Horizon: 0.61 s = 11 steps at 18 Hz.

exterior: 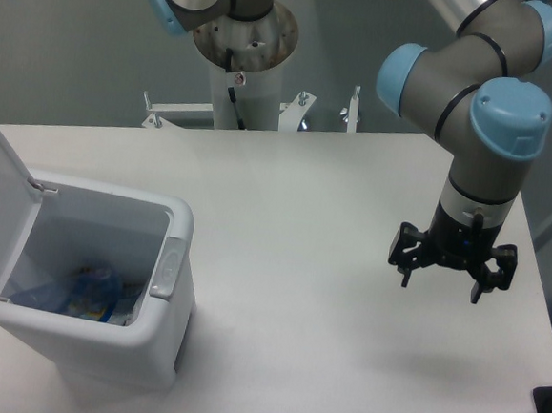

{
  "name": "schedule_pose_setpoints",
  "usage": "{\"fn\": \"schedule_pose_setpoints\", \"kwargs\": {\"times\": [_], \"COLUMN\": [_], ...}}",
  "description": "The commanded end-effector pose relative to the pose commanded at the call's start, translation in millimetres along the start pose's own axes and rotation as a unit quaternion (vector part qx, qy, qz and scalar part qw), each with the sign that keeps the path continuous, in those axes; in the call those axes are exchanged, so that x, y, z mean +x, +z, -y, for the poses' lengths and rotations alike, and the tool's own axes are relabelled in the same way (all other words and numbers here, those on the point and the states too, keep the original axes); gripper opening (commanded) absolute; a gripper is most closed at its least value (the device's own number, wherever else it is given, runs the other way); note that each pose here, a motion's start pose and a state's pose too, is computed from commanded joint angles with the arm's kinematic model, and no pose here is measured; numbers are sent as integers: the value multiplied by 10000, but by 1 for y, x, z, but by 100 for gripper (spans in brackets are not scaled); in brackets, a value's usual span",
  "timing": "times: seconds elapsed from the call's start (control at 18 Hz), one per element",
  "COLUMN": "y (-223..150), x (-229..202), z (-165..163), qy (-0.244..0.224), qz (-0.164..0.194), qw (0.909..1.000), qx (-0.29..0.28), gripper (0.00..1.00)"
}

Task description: Place the trash in the trash can

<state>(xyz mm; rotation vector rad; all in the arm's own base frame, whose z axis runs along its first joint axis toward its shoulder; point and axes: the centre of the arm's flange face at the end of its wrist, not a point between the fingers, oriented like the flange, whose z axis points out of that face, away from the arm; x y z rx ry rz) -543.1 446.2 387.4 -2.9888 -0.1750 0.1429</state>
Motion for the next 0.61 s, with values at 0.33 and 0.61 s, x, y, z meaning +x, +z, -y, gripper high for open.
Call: {"fn": "schedule_pose_setpoints", "kwargs": {"times": [0.33,0.61], "y": [9,14], "x": [2,3], "z": [5,3], "qy": [649,856], "qz": [-7,-19], "qw": [9971,9951], "qx": [-405,-504], "gripper": [100,100]}}
